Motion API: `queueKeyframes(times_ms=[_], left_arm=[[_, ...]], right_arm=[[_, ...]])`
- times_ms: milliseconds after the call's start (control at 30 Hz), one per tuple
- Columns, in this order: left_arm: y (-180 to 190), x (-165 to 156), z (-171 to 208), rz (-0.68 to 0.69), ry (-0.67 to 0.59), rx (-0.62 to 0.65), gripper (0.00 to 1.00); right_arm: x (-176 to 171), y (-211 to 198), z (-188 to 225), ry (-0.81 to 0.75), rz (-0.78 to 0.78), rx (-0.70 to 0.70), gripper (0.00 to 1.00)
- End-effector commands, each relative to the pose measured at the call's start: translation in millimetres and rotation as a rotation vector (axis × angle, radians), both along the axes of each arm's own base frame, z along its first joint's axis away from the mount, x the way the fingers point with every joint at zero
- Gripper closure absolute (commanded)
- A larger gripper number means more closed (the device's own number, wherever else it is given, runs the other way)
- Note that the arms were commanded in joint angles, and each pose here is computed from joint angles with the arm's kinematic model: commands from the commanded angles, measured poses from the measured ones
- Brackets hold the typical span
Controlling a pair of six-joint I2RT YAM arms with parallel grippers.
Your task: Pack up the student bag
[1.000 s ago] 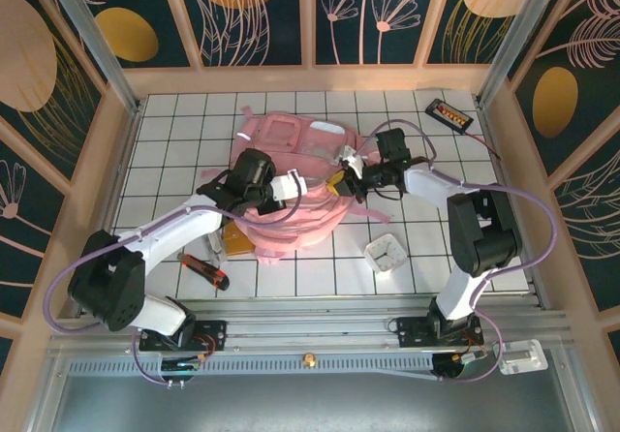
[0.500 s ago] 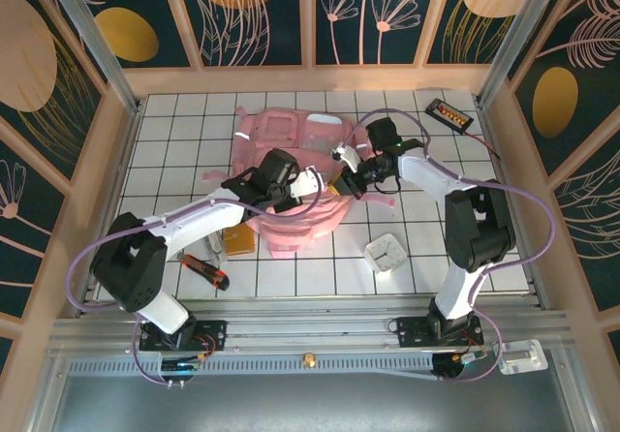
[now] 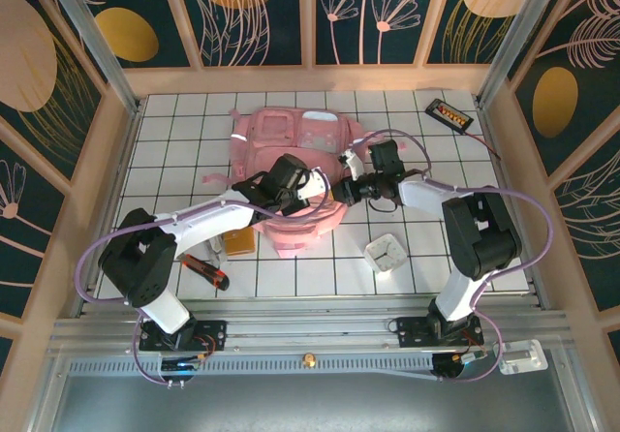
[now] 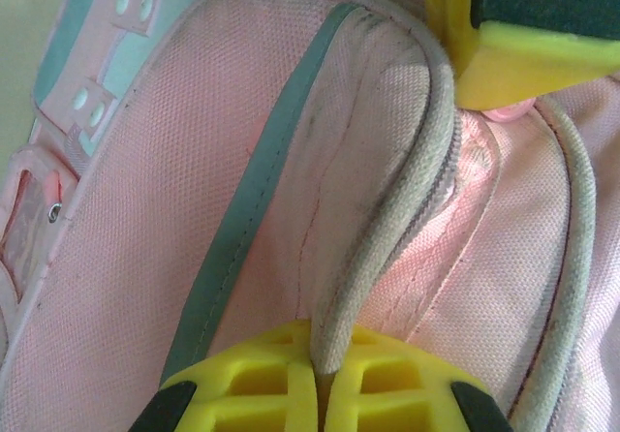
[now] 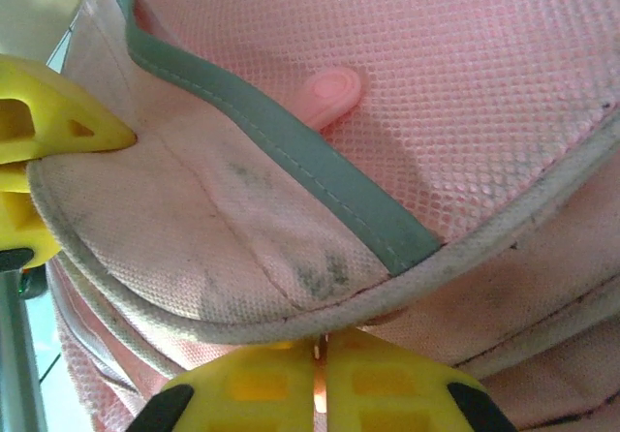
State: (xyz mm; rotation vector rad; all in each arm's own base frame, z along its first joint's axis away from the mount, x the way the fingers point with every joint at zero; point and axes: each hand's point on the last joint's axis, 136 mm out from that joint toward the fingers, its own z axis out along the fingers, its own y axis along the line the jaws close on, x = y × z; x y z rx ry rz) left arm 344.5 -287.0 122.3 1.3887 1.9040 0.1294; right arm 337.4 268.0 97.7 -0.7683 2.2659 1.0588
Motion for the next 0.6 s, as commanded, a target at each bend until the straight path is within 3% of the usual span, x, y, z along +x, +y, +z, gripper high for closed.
queueKeyframes(times_ms=[0, 67, 567], left_arm=[[-38, -9, 36, -0.074, -0.047, -0.187, 1.00], [-37, -10, 34, -0.074, -0.044, -0.185, 1.00], [-35, -9, 37, -0.077, -0.062, -0.180, 1.00]], right_arm=[[8, 17, 22, -0.097, -0.007, 0.065, 0.85], [7, 17, 20, -0.096, -0.004, 0.065, 0.78], [-8, 6, 10, -0.076, -0.025, 0.046, 0.77]])
